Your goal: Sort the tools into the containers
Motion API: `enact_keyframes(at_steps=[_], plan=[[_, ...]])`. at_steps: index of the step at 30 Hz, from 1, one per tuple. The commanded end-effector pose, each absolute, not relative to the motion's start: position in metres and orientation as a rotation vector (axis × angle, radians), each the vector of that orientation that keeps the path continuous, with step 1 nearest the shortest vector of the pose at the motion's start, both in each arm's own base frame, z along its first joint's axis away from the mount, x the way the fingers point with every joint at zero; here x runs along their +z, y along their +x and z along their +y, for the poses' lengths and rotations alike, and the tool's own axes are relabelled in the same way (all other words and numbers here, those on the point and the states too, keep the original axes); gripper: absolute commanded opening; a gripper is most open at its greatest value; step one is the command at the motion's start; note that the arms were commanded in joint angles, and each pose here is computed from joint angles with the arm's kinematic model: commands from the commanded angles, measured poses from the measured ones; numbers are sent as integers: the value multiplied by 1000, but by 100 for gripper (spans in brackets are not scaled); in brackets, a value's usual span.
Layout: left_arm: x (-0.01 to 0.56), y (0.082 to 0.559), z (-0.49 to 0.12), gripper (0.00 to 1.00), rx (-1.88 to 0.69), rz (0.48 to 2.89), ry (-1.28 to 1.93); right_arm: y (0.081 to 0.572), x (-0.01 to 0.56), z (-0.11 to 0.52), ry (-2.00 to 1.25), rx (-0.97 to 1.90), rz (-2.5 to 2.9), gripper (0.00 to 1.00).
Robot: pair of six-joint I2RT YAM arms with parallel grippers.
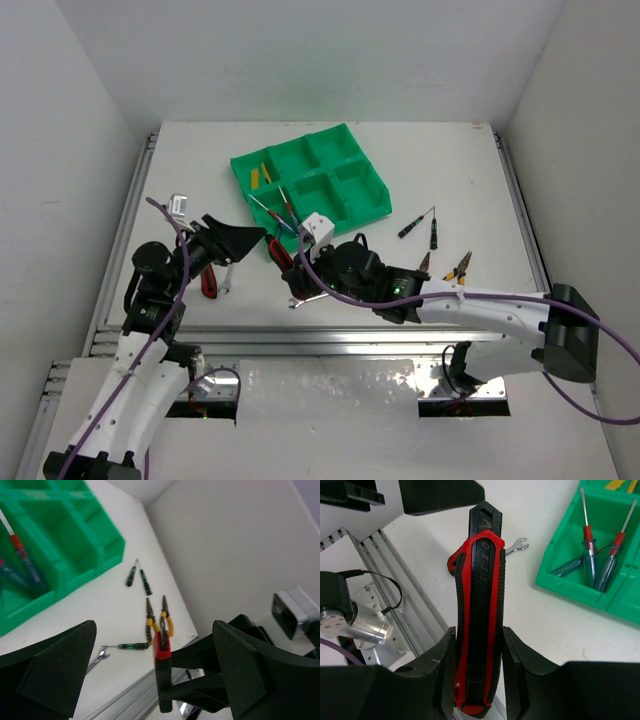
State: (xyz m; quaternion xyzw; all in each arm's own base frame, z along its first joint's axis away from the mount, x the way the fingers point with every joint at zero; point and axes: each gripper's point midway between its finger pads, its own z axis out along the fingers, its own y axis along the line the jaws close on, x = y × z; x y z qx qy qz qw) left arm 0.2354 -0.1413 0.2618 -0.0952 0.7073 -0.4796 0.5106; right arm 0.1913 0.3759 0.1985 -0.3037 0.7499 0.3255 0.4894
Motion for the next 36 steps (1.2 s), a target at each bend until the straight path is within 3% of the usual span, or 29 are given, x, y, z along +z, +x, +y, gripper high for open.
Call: enact_keyframes(at_steps=[1, 7, 10, 11, 13, 14, 15, 16, 18, 20, 21, 22, 23, 29, 31, 32, 33, 35, 36], plan=[[304, 221, -162, 99, -1338, 1558, -86, 196, 233, 376, -700, 812, 1699, 0], [281, 223, -177, 94, -1378, 1612, -80, 197, 249, 378, -702, 815, 1662, 0], [274, 223, -192, 85, -1386, 1639, -61, 200, 256, 384, -710, 808, 1654, 0], [272, 224, -195, 74, -1379, 1647, -54, 201, 256, 385, -710, 810, 1652, 0], [261, 229, -205, 64, -1348, 1700, -61, 200, 257, 385, -708, 817, 1649, 0], [261, 230, -208, 48, -1341, 1705, -63, 200, 259, 385, -702, 820, 1645, 0], [256, 233, -210, 41, -1332, 1727, -71, 201, 260, 384, -702, 816, 1641, 0], [254, 235, -211, 21, -1327, 1732, -76, 201, 259, 383, -699, 806, 1645, 0], [249, 246, -208, 2, -1280, 1750, -121, 202, 258, 381, -697, 797, 1646, 0], [250, 260, -201, 0, -1218, 1751, -193, 204, 255, 376, -687, 773, 1652, 1], [256, 266, -199, 0, -1199, 1739, -213, 205, 250, 373, -685, 760, 1662, 29], [255, 272, -197, 0, -1181, 1742, -240, 209, 249, 368, -659, 734, 1669, 50], [256, 287, -192, 0, -1123, 1744, -302, 210, 244, 360, -649, 707, 1686, 98], [229, 390, -160, 0, -708, 1847, -506, 233, 225, 291, -472, 427, 1817, 99], [256, 431, -150, 0, -696, 1790, -547, 230, 219, 267, -455, 397, 1840, 99], [231, 456, -149, 0, -636, 1844, -564, 229, 218, 260, -448, 389, 1842, 99], [268, 483, -148, 0, -628, 1777, -575, 226, 209, 251, -459, 362, 1860, 99], [218, 524, -136, 0, -477, 1903, -624, 222, 215, 237, -432, 371, 1847, 99], [256, 551, -137, 0, -495, 1829, -602, 219, 208, 231, -442, 360, 1862, 99]])
